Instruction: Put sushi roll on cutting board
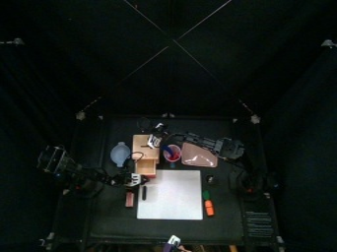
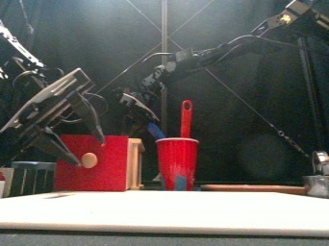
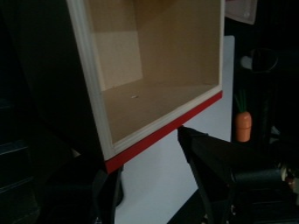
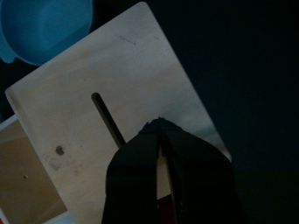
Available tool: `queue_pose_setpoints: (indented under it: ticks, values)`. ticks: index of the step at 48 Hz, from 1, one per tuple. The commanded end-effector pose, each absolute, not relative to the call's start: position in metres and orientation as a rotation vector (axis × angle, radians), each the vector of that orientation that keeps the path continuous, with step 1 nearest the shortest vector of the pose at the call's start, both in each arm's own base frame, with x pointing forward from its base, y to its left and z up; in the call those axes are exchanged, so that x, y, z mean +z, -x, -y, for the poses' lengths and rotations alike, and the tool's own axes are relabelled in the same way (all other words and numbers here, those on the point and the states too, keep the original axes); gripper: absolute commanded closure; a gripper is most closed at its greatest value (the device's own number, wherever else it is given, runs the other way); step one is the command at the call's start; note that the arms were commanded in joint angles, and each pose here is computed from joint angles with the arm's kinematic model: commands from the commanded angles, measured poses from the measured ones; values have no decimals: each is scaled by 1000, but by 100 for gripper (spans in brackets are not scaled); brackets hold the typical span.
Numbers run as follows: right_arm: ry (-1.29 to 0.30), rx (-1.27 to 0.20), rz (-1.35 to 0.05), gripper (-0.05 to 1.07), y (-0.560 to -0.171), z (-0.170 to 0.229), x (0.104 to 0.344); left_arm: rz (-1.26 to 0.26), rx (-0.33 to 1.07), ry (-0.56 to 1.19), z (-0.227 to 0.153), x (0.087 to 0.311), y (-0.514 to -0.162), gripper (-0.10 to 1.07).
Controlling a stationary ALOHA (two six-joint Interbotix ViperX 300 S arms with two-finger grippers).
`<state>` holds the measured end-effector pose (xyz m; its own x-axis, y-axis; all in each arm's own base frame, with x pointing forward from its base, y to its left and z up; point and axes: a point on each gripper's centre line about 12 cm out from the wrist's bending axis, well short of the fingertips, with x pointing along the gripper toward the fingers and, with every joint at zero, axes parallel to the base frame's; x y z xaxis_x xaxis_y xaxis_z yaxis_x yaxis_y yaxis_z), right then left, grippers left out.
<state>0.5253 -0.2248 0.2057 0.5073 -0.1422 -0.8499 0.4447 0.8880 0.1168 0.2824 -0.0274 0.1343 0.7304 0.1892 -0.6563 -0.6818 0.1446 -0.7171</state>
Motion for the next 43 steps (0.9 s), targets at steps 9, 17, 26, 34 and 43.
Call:
queue_pose_setpoints:
  ticks: [9,17,26,34,43]
  values:
    - [-343,-360,-982,98,-523,224,211,-440,591,1279,31,151,-277,12]
    - [-325,-351,-949,98,-522,217,236,-357,424,1180,31,185,-270,12]
    - [-299,-310,-899,98,-515,189,287,-240,305,1028,25,208,-259,12]
    - [-281,-217,-913,98,-506,139,327,-201,281,917,15,211,-257,12]
    - [-338,-105,-937,97,-495,69,352,-194,290,864,6,207,-253,12]
